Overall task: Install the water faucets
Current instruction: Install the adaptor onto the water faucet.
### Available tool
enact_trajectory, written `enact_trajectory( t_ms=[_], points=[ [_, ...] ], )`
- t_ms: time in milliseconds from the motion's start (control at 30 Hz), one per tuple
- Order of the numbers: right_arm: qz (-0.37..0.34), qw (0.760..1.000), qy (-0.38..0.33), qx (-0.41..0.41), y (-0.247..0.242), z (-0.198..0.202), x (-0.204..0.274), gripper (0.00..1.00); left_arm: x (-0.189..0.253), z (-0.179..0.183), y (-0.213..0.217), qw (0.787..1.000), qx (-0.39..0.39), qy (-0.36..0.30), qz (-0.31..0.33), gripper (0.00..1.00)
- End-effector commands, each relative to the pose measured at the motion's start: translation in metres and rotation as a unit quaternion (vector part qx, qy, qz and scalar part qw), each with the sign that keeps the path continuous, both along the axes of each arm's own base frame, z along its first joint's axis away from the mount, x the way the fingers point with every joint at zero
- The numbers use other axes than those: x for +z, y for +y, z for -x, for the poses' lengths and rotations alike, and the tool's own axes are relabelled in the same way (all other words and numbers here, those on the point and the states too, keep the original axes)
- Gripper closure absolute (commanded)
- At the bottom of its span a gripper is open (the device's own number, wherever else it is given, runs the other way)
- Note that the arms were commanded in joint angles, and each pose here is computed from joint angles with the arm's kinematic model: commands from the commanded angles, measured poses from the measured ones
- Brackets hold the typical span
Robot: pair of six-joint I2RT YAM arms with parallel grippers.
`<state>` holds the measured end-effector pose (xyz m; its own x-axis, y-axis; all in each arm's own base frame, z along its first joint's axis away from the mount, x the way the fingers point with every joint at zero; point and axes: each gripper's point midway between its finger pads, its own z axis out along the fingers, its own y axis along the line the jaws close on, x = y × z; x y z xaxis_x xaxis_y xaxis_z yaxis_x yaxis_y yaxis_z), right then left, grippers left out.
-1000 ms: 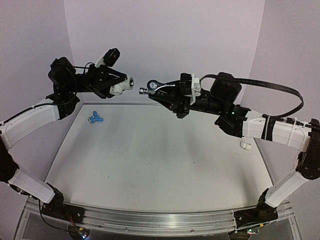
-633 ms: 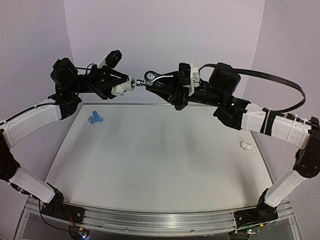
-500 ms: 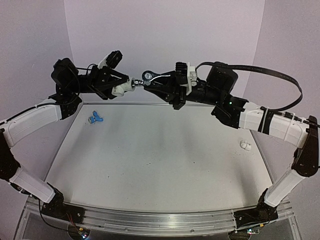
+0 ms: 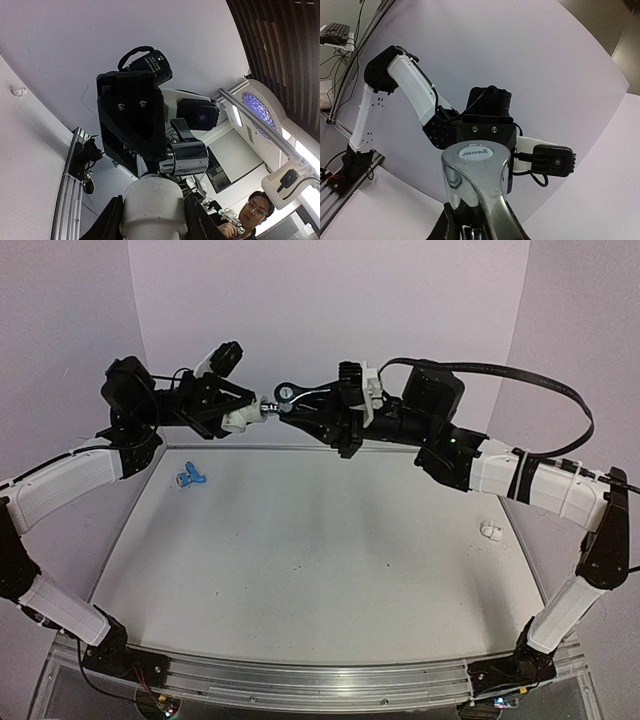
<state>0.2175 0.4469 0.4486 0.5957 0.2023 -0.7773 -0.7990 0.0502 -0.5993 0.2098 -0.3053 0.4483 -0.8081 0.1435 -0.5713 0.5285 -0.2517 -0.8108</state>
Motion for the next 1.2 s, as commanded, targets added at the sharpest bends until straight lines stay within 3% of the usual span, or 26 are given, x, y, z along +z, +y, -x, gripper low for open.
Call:
enact_trajectory(
  t_ms=[0,267,500,1167],
  points=[
    [-0.007,1.0,0.004,0.014,0.004,0.004,0.023,1.0,0.007,0.008,0.002,0.999,-0.004,-0.033,0.016,1.0],
    [0.011,0.998,0.057,0.002,0.012,-0.004,0.017,1.0,0.011,0.0,0.003,0.997,0.039,-0.061,0.039,1.0],
    [0.035,0.994,0.103,0.027,0.02,-0.004,0.008,1.0,-0.004,-0.005,0.002,0.996,0.061,-0.068,0.02,1.0],
    [0.003,0.97,0.226,0.089,0.034,-0.009,0.01,1.0,0.001,-0.002,0.008,0.98,0.1,-0.165,0.047,1.0]
  ],
)
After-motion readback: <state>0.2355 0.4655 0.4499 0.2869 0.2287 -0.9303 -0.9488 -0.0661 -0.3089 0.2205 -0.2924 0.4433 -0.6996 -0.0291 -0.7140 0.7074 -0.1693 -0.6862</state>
